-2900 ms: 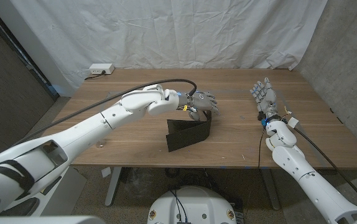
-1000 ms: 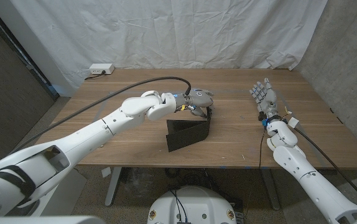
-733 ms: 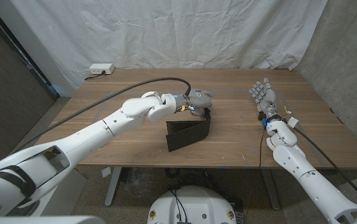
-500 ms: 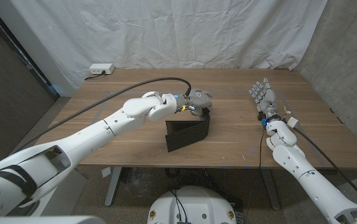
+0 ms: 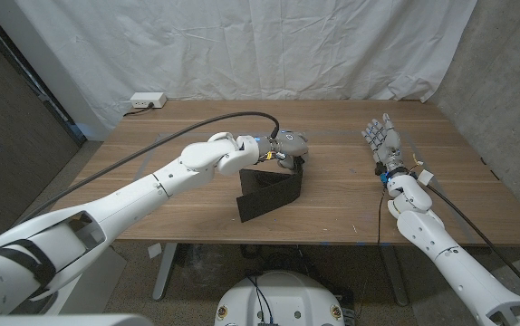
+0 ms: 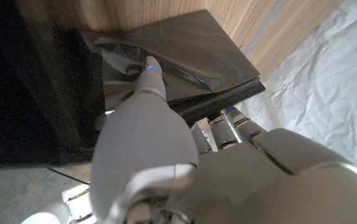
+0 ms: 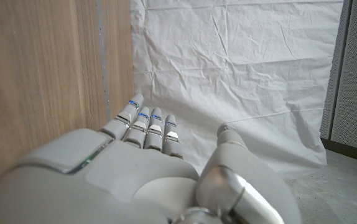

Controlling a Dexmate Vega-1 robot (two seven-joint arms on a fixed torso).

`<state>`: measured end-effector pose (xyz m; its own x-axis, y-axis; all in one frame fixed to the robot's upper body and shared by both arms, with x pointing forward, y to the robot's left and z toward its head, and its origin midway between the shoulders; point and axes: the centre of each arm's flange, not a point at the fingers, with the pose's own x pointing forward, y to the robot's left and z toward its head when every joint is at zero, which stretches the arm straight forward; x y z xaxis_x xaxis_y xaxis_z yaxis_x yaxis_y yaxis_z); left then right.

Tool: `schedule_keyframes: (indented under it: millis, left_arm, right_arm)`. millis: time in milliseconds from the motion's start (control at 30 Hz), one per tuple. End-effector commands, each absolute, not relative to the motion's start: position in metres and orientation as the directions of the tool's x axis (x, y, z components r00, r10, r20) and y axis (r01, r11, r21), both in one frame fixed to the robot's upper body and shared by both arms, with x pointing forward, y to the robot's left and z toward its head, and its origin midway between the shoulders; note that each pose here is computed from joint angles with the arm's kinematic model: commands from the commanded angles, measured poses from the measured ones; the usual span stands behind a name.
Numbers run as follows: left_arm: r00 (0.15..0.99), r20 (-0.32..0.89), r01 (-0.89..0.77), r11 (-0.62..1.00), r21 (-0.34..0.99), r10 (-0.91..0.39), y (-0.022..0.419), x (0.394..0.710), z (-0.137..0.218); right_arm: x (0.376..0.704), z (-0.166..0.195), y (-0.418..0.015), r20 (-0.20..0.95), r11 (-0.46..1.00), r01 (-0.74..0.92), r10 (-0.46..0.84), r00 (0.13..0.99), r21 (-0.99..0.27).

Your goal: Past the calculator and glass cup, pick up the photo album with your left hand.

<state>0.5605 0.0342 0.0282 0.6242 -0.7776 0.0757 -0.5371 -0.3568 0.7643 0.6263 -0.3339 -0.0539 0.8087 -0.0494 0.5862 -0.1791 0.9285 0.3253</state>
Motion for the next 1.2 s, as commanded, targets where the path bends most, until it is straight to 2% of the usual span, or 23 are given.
schedule_keyframes:
  millis: [33, 1200]
  left_arm:
    - [0.64, 0.116, -0.53, -0.326, 0.783, -0.76, 0.033, 0.555, 0.037]
    - [0.658, 0.176, -0.544, -0.3, 0.783, -0.732, 0.028, 0.533, 0.055]
  right_arm:
    - [0.625, -0.05, -0.336, 0.59, 0.933, -0.181, -0.041, 0.806, 0.312]
    - [0.617, -0.042, -0.34, 0.608, 0.936, -0.194, -0.026, 0.793, 0.294]
